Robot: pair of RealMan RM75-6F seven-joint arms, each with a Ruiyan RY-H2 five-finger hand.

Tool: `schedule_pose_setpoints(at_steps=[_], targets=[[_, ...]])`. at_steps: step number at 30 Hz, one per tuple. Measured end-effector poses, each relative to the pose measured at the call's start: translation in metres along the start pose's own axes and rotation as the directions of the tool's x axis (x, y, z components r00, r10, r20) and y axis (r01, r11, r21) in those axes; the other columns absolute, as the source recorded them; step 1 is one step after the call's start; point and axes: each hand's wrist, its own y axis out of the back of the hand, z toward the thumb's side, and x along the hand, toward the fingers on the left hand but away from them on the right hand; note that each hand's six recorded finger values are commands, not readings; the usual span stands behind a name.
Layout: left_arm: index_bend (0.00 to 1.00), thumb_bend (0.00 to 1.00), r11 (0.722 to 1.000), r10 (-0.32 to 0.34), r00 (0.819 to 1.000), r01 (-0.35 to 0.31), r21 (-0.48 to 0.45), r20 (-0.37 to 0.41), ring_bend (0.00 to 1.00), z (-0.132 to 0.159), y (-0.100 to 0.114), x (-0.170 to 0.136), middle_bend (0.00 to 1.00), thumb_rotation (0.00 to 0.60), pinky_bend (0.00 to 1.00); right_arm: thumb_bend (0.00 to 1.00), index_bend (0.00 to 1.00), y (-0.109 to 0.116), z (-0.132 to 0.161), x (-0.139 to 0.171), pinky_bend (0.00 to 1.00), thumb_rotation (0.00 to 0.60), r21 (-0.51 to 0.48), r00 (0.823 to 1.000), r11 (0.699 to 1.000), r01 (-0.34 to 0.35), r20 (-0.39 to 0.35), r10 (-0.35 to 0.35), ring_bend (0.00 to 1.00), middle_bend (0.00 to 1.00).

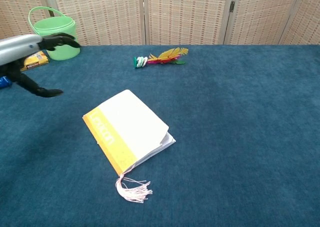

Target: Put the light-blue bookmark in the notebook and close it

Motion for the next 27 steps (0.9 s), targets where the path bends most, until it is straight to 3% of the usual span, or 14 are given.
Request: schedule_pose_setpoints(at_steps=[6, 14, 20, 27], targets=[[0.14, 0.26, 0.999, 0.028, 0.986, -0.03, -0.01, -0.161, 0.0, -0.052, 0.009, -0.048, 0.0, 0.6, 0.13, 0.29, 0.17, -0.007, 0.001, -0.004, 0.24, 0.6, -0.007, 1.0, 1.0, -0.025, -0.02, 0.025, 0.15, 0.21], [0.14, 0.26, 0.997, 0.067, 0.947, -0.074, -0.011, -0.313, 0.0, -0.09, 0.011, -0.104, 0.0, 0.6, 0.13, 0.29, 0.17, -0.014, -0.001, -0.006, 0.24, 0.6, -0.021, 0.999, 0.999, -0.042, -0.012, 0.042, 0.15, 0.21], [0.14, 0.26, 0.992, 0.121, 0.925, -0.129, 0.001, -0.361, 0.0, -0.099, 0.016, -0.135, 0.0, 0.6, 0.13, 0.29, 0.17, -0.024, -0.001, -0.005, 0.24, 0.6, -0.054, 0.997, 0.995, -0.08, -0.011, 0.08, 0.15, 0.21], [0.14, 0.26, 0.985, 0.164, 0.922, -0.172, 0.008, -0.351, 0.0, -0.093, 0.018, -0.157, 0.0, 0.6, 0.13, 0.29, 0.17, -0.03, 0.001, -0.008, 0.24, 0.6, -0.075, 0.996, 0.993, -0.094, -0.018, 0.093, 0.15, 0.21]])
